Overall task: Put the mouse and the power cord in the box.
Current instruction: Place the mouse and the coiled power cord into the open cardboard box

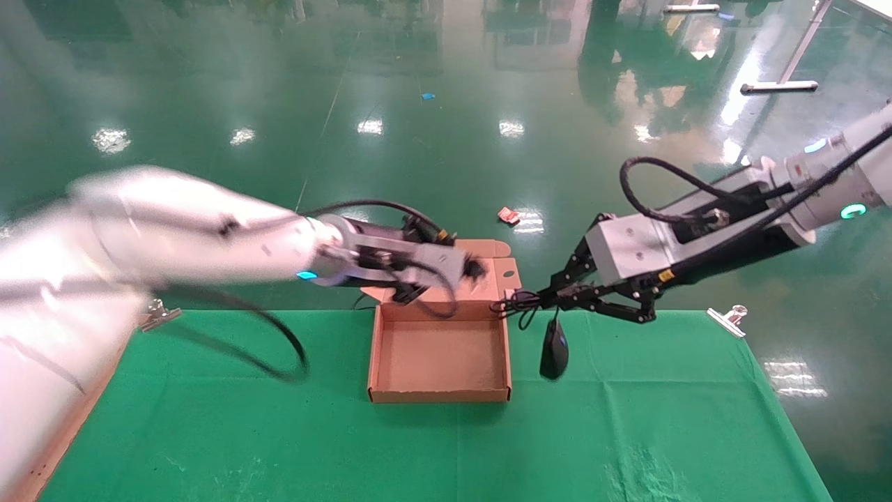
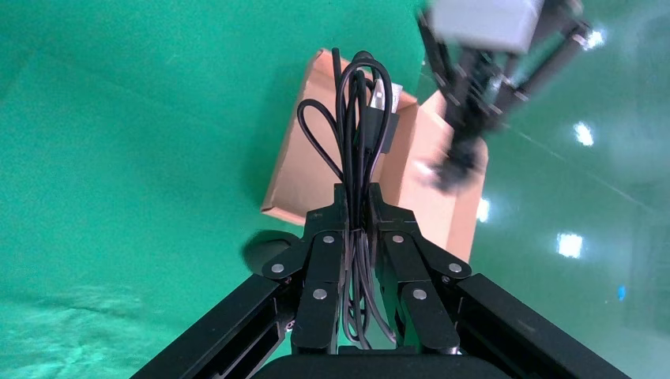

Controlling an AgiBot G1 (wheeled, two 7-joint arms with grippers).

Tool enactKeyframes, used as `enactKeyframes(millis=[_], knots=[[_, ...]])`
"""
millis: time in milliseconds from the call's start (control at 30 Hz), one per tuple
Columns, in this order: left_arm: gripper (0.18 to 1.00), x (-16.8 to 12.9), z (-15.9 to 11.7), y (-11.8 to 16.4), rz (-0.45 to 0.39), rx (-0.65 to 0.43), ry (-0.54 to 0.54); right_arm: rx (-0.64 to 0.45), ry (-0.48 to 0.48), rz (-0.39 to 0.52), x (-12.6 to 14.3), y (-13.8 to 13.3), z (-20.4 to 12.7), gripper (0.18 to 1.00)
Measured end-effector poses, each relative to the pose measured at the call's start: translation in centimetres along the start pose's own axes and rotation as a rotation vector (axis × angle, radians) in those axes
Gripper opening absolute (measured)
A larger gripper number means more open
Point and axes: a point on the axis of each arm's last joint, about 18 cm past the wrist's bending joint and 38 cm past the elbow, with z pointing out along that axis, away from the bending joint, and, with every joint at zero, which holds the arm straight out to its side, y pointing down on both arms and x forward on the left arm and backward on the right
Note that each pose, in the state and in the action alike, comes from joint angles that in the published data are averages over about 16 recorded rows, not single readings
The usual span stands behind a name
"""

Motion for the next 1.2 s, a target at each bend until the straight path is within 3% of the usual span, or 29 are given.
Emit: enactKeyframes(millis=[200,533,1000,1200], knots=[[0.278,4.3,3.5,-0.3,-0.059,0.008,-0.080,-0.002,-0.006,0.024,-1.3,1.3,0.1,0.221],[0.278,9.8,6.0,0.0,-0.100,0.007,-0.044,-0.016,-0.016,0.060,-3.4,3.3,0.3,0.221],[0.316,10.8,6.5,0.1,-0.103,0.015,-0.022,0.003,-0.030,0.078,-4.2,3.5,1.8,0.221],[0.378,10.7,6.4,0.1,-0.117,0.022,-0.018,0.022,-0.027,0.068,-3.5,2.6,2.5,0.221]])
